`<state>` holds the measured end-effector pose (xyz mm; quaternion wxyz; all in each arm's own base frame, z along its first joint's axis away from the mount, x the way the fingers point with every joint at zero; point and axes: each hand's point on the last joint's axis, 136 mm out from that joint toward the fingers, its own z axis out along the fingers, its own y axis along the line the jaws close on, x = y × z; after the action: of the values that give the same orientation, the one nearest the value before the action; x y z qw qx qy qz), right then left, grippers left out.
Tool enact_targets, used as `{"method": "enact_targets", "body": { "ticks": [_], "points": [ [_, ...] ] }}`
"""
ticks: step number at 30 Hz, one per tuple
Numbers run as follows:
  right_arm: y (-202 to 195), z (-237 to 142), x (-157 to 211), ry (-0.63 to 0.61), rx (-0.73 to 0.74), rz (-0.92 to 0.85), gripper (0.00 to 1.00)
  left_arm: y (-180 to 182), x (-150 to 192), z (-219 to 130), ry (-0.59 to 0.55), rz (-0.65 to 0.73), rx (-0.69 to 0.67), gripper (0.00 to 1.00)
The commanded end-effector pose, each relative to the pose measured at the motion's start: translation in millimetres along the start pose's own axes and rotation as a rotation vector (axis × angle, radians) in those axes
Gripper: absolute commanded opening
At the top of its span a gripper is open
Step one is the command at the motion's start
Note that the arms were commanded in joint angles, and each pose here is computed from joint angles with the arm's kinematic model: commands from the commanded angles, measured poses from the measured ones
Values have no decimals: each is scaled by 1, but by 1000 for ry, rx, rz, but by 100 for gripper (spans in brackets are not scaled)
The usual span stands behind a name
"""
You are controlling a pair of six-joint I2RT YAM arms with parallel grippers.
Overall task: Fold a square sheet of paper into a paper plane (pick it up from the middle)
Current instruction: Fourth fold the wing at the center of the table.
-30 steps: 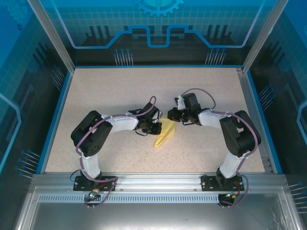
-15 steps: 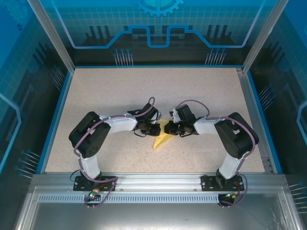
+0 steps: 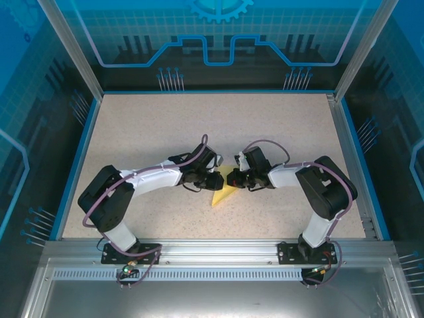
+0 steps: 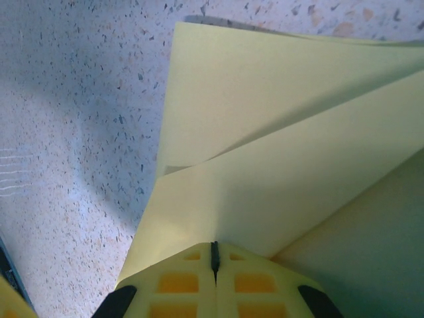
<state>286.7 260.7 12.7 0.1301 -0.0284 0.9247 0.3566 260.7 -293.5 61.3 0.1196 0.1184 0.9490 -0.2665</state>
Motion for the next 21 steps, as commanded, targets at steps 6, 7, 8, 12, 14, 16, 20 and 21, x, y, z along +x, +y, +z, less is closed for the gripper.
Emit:
{"method": "enact_targets", "body": {
  "ticks": [6, 7, 8, 12, 14, 16, 20, 21],
  "points": [
    [-5, 4, 28, 65, 25, 12, 1, 13, 35, 13, 72, -60, -40, 13],
    [-6, 4, 29, 68, 26, 13, 1, 15, 37, 14, 75, -63, -46, 13],
    [-6, 5, 30, 68, 25, 10, 1, 16, 39, 15, 74, -67, -48, 13],
    [-5, 5, 32, 68, 24, 5, 1, 18, 44, 14, 65, -81, -56, 13],
    [-6, 5, 34, 70, 29, 6, 1, 19, 44, 12, 52, -89, -62, 16],
    [-7, 5, 35, 70, 28, 8, 1, 21, 45, 8, 40, -95, -73, 18],
    [-9, 6, 38, 74, 32, 11, 1, 23, 44, 0, 12, -106, -79, 24],
    [-9, 6, 38, 73, 32, 12, 1, 21, 44, 0, 11, -105, -73, 25]
  ]
}}
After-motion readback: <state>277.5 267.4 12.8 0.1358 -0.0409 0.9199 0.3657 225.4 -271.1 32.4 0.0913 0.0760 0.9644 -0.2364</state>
